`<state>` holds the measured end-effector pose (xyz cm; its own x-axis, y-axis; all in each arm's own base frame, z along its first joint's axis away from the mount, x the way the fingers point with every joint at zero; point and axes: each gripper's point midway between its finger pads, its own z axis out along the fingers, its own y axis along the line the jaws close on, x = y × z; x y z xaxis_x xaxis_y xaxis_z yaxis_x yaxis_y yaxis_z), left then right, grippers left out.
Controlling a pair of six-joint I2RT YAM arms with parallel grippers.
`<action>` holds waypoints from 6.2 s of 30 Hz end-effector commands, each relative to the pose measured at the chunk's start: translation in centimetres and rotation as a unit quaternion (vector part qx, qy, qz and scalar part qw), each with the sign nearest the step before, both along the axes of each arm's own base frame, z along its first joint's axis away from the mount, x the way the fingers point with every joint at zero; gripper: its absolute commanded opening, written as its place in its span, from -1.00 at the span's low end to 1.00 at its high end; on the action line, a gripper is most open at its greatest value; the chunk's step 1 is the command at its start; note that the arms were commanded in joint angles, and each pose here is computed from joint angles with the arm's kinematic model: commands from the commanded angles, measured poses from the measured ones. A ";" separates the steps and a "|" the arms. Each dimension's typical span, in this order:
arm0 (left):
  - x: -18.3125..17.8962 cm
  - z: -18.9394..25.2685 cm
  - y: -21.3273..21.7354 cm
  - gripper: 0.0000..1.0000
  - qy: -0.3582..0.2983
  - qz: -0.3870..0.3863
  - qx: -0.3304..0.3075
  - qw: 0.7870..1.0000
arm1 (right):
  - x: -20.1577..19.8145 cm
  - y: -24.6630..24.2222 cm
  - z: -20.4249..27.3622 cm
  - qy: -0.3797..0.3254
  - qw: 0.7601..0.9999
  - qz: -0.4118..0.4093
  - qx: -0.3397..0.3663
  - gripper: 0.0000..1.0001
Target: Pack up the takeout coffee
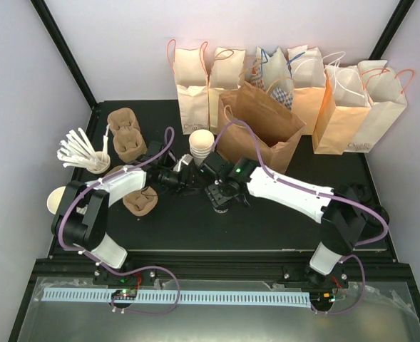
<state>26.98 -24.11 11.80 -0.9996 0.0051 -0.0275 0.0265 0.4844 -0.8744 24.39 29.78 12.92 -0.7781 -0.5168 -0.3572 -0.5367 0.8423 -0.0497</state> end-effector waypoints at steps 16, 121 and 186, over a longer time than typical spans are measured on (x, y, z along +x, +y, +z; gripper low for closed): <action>-1.7 -1.1 -2.1 -0.07 0.004 -0.044 0.001 0.999 | -3.6 -1.3 -4.3 0.057 0.998 0.004 -0.007 0.44; -2.1 4.6 -7.8 0.77 -0.241 -0.189 0.365 0.879 | -0.5 -7.0 -0.3 0.108 0.818 -0.292 0.484 0.05; -4.4 -2.8 -8.5 0.33 -0.185 -0.283 0.391 0.856 | -4.1 -7.4 -8.2 0.238 0.784 -0.355 0.450 -0.48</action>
